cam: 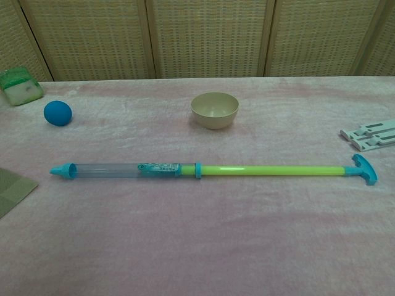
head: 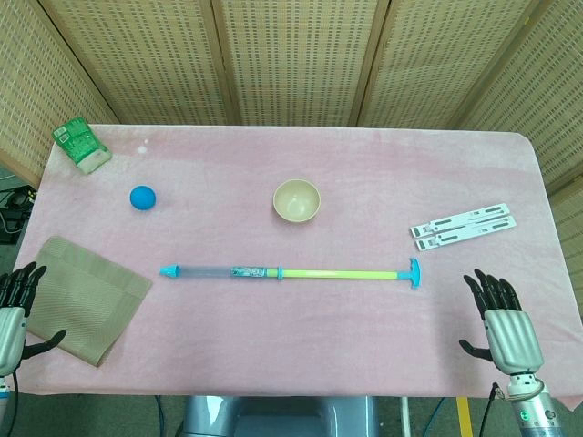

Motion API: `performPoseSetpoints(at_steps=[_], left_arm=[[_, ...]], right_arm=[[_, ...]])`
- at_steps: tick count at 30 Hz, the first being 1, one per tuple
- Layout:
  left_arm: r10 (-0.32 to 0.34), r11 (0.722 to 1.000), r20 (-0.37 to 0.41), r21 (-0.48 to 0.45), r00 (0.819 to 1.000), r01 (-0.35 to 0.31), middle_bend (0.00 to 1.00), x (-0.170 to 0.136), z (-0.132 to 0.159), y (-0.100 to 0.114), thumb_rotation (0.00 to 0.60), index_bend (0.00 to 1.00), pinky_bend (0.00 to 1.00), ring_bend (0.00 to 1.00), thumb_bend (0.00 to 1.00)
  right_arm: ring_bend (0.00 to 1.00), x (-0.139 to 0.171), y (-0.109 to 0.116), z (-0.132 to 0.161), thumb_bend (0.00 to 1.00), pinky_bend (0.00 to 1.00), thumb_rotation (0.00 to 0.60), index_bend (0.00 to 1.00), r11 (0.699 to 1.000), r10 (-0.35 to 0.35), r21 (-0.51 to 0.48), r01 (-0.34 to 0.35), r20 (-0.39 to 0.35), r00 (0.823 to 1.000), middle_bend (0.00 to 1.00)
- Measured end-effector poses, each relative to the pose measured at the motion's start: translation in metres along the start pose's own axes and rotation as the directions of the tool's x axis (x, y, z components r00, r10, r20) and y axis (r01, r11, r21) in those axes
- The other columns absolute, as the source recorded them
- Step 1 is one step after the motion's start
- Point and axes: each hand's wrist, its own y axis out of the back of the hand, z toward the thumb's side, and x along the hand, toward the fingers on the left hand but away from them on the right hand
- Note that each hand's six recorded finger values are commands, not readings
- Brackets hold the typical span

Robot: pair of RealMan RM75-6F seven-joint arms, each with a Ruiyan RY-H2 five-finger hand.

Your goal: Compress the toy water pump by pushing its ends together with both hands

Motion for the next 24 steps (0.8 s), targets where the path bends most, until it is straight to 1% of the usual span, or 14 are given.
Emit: performPoseSetpoints(at_steps=[21,24], left_arm=[[-0.007,1.0,0.007,0.0,1.0,0.007,0.0,0.0,0.0025,-0.0012,0.6,0.0,0.0,0.0,0.0],[-0.008,1.0,0.005,0.0,1.0,0.008,0.0,0.0,0.0025,-0.0011,0.6,0.0,0.0,0.0,0.0]], right_arm=[[0.0,0.0014,0.0063,-0.0003,0.0,0.0,0.6,0.0,1.0,-0.016,-0.02,0.016,0.002,1.0,0.0],[0.0,0.0013,0.0059,0.0008,0.03,0.0,0.6,0.01,1.0,-0.016,-0.021,0.016,-0.003,1.0,0.0]])
